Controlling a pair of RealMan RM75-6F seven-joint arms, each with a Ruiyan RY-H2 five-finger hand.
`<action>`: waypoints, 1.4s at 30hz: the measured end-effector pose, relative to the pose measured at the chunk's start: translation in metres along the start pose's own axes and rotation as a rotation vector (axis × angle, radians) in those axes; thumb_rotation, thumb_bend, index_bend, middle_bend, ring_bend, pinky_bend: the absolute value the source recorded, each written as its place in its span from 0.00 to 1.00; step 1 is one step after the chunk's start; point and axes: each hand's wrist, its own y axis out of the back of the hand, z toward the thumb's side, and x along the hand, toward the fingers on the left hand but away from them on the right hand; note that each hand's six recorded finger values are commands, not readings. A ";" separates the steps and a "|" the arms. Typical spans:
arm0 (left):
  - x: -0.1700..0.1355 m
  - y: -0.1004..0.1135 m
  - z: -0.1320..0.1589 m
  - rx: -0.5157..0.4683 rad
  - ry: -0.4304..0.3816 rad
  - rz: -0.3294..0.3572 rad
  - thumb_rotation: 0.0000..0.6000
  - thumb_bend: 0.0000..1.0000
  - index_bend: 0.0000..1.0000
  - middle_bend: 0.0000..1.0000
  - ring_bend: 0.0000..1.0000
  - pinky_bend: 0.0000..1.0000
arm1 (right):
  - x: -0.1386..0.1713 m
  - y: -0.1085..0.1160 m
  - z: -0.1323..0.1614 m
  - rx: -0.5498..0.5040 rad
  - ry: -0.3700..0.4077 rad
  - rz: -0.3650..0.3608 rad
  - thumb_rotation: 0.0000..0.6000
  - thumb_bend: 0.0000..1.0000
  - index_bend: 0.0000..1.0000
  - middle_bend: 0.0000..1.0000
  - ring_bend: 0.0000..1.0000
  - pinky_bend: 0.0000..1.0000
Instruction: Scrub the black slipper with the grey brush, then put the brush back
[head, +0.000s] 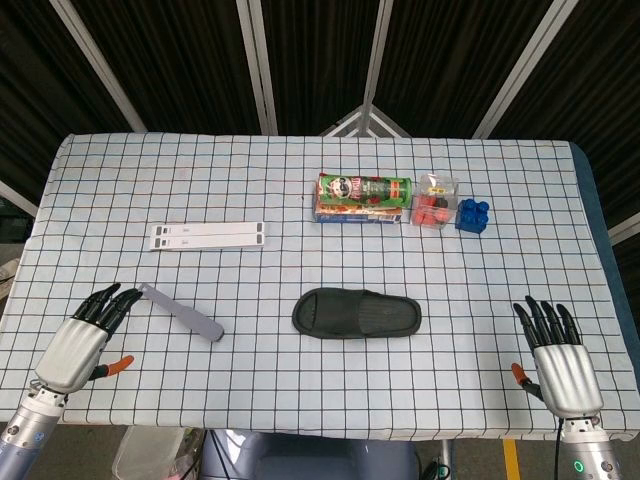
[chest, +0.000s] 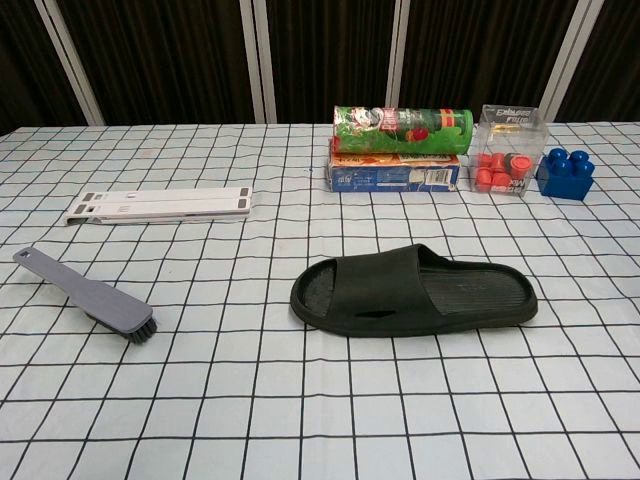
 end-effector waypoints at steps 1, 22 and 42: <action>0.000 -0.001 0.000 0.001 0.000 -0.004 1.00 0.04 0.05 0.11 0.07 0.15 | 0.000 0.000 0.000 0.000 0.001 0.001 1.00 0.32 0.00 0.00 0.00 0.04; 0.078 -0.038 0.016 0.059 -0.113 -0.223 1.00 0.18 0.20 0.26 0.19 0.22 | -0.010 -0.011 0.001 0.012 -0.002 0.041 1.00 0.32 0.00 0.00 0.00 0.04; 0.104 -0.073 0.064 0.110 -0.251 -0.326 1.00 0.31 0.23 0.31 0.20 0.24 | -0.009 -0.009 -0.005 0.003 -0.025 0.048 1.00 0.32 0.00 0.00 0.00 0.04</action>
